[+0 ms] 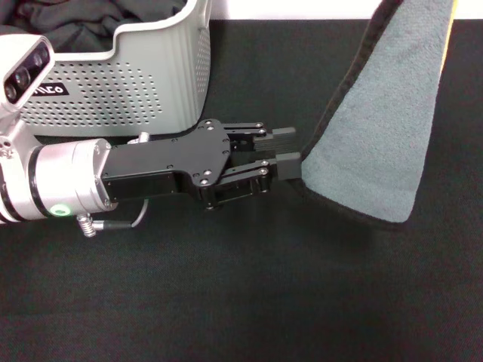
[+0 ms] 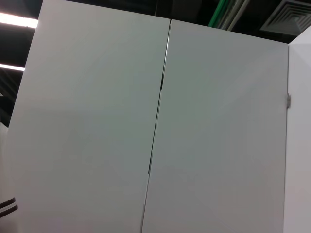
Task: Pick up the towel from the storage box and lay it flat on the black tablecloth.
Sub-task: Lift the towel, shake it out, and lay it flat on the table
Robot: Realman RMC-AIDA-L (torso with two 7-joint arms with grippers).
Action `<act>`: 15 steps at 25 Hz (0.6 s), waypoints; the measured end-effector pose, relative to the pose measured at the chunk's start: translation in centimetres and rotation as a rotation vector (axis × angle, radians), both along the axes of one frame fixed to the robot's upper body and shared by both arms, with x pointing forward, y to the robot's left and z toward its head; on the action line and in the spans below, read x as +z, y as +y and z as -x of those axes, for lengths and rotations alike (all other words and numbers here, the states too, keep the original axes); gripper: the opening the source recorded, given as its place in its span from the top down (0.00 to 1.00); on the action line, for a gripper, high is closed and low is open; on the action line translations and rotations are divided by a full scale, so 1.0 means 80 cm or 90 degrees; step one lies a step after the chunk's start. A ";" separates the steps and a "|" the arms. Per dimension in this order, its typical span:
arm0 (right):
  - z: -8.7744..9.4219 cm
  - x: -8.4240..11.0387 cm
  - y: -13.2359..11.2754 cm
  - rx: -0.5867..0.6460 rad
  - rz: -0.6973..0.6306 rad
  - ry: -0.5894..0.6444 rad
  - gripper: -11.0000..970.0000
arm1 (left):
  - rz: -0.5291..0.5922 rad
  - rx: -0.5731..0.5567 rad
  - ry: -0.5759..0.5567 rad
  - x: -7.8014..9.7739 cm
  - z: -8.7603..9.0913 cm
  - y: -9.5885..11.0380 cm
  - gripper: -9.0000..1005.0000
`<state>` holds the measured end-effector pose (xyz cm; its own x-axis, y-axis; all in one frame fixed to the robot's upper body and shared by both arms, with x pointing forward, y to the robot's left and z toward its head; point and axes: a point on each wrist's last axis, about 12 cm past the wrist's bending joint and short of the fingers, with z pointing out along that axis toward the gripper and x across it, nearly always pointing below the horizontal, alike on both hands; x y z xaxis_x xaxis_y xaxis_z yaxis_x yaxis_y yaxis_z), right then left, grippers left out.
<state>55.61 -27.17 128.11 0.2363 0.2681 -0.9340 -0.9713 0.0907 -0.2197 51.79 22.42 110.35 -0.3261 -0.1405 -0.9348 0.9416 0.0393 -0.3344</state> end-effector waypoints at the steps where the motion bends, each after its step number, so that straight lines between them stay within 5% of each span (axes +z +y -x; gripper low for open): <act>1: 0.000 -0.001 0.000 -0.001 0.000 0.000 0.98 | 0.003 -0.007 -0.002 0.001 0.000 -0.002 0.60; 15: 0.000 -0.006 -0.006 -0.016 -0.005 0.000 0.98 | 0.029 -0.054 -0.001 0.003 0.011 -0.016 0.61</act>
<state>55.58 -27.68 127.62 0.2433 0.2697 -0.9317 -0.9687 0.1168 -0.2192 50.91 21.13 110.56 -0.3373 -0.1542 -0.9287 0.9414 -0.0564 -0.3326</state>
